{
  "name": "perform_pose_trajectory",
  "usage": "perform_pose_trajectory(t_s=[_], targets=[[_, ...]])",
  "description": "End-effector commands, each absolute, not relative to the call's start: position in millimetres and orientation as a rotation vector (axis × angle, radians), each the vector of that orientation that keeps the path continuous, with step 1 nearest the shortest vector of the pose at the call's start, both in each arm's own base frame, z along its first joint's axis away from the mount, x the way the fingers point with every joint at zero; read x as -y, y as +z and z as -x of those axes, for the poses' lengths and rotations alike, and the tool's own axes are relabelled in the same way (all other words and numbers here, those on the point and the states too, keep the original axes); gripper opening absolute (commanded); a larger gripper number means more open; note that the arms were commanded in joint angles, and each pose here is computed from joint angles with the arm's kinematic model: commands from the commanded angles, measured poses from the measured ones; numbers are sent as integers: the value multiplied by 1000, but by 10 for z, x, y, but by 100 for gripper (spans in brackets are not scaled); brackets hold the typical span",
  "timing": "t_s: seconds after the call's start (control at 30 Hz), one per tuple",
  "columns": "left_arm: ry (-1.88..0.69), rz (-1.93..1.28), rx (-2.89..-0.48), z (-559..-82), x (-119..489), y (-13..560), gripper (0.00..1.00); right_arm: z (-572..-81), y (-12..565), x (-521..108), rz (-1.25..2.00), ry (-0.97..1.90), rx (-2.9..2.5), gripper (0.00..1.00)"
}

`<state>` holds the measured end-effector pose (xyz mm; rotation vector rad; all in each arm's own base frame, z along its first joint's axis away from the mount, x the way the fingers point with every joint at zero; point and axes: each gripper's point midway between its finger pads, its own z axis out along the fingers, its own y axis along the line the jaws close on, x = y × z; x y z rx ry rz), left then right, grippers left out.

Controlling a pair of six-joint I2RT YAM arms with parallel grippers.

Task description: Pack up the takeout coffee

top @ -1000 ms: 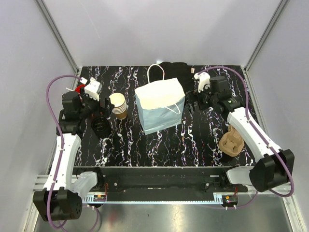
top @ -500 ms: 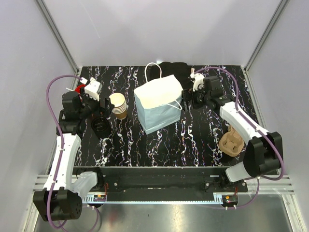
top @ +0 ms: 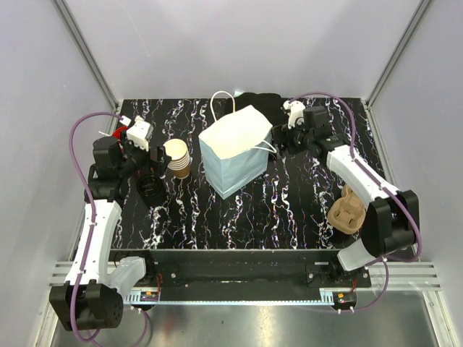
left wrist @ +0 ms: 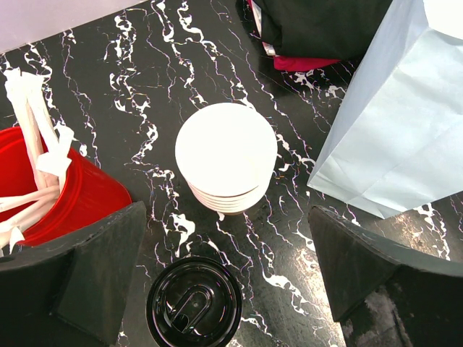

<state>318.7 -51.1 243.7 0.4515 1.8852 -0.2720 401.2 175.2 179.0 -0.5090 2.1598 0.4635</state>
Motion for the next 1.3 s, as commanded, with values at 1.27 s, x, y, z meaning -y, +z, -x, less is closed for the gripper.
perform_pose_trajectory(t_s=[1.27], targets=[[-289, -518, -1803, -3147, 607, 2644, 99, -2305, 1014, 790, 1099, -138, -2457, 82]])
